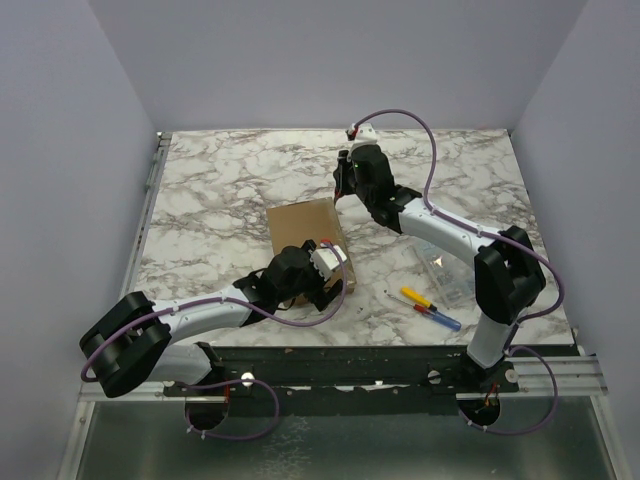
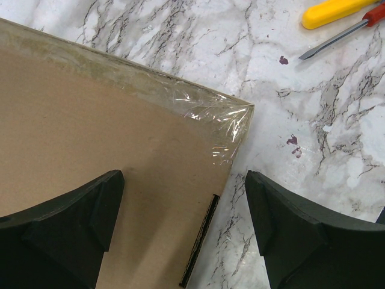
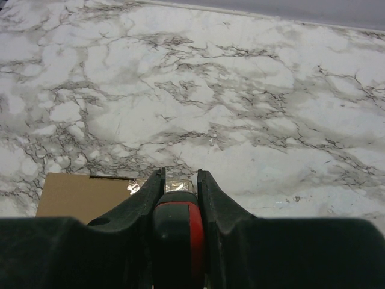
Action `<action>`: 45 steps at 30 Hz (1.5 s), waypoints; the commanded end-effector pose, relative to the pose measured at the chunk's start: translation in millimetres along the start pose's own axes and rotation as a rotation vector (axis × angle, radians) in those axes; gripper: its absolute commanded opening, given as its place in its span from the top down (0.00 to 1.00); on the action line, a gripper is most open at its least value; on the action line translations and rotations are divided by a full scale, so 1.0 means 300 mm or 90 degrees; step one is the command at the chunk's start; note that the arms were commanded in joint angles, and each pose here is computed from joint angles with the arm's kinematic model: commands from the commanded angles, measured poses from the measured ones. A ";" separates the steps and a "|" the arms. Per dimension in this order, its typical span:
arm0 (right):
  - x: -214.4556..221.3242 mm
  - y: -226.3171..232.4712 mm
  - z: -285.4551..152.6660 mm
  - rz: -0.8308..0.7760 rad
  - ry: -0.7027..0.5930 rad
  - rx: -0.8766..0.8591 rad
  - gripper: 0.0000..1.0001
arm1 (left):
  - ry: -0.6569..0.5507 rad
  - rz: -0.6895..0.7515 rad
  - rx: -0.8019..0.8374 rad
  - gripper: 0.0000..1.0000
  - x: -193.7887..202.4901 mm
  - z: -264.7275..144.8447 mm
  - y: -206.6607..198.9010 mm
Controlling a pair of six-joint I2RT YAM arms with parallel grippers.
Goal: Unpack the express box
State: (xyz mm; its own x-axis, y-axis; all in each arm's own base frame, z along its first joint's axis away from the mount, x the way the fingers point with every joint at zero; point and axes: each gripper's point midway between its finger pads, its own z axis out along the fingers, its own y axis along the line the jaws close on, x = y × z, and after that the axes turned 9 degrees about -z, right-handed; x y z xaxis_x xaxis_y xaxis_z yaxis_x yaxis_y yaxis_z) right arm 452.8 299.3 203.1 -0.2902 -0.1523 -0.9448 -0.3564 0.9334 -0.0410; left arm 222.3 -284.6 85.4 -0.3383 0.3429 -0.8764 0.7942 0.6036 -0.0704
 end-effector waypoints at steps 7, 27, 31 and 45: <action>0.017 0.020 0.019 0.002 0.000 -0.004 1.00 | -0.018 0.002 -0.005 0.11 -0.036 0.003 0.006; 0.084 0.052 0.025 -0.003 0.053 -0.005 1.00 | 0.021 -0.024 -0.081 0.13 0.013 0.035 0.072; 0.133 0.061 -0.003 0.002 0.100 -0.002 1.00 | 0.030 -0.030 -0.103 0.14 0.018 0.040 0.091; 0.244 0.089 -0.078 0.013 0.223 0.009 1.00 | 0.042 -0.047 -0.123 0.15 0.044 0.052 0.107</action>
State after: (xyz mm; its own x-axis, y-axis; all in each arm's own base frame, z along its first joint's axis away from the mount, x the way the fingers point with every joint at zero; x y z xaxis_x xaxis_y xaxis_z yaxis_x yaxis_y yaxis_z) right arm 437.6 301.4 173.5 -0.4634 -0.1680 -0.8701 -0.3076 0.9513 -0.0198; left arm 241.3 -286.2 79.4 -0.3832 0.3236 -0.8651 0.7236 0.6873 -0.0634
